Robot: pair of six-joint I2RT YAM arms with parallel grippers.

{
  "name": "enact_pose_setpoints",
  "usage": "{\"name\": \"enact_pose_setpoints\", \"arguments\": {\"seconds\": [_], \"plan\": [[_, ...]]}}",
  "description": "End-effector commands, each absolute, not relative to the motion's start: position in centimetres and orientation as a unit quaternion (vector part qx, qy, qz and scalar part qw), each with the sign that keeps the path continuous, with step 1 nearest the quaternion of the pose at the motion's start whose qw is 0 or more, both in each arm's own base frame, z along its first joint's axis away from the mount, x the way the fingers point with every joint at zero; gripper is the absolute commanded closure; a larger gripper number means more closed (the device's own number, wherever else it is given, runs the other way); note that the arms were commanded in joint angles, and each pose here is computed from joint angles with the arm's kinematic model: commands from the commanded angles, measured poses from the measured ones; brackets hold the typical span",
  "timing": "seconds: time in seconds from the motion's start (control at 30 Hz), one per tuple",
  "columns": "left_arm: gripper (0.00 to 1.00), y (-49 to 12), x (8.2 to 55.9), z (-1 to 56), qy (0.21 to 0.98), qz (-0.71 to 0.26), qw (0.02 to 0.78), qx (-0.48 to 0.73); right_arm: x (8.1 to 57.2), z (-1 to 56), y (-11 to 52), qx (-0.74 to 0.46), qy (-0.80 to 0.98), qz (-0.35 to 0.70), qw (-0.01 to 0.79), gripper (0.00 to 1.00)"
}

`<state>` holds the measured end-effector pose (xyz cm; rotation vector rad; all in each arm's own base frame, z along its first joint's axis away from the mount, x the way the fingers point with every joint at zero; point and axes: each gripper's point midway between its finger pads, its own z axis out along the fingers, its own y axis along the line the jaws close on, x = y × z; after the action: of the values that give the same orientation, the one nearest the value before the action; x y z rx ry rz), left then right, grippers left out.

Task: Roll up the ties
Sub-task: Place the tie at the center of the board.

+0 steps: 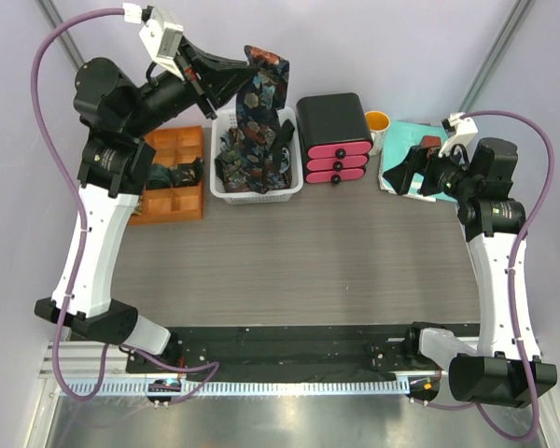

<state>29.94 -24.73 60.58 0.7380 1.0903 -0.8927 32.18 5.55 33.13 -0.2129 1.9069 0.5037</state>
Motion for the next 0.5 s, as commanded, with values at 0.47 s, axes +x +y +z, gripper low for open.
{"name": "enact_pose_setpoints", "arguments": {"seconds": [0.47], "plan": [[1.0, -18.1, 27.7, 66.3, 0.472, -0.305, 0.786, 0.26, 32.9, 34.1, 5.8, -0.093, 0.794, 0.224, 0.557, 0.0]]}}
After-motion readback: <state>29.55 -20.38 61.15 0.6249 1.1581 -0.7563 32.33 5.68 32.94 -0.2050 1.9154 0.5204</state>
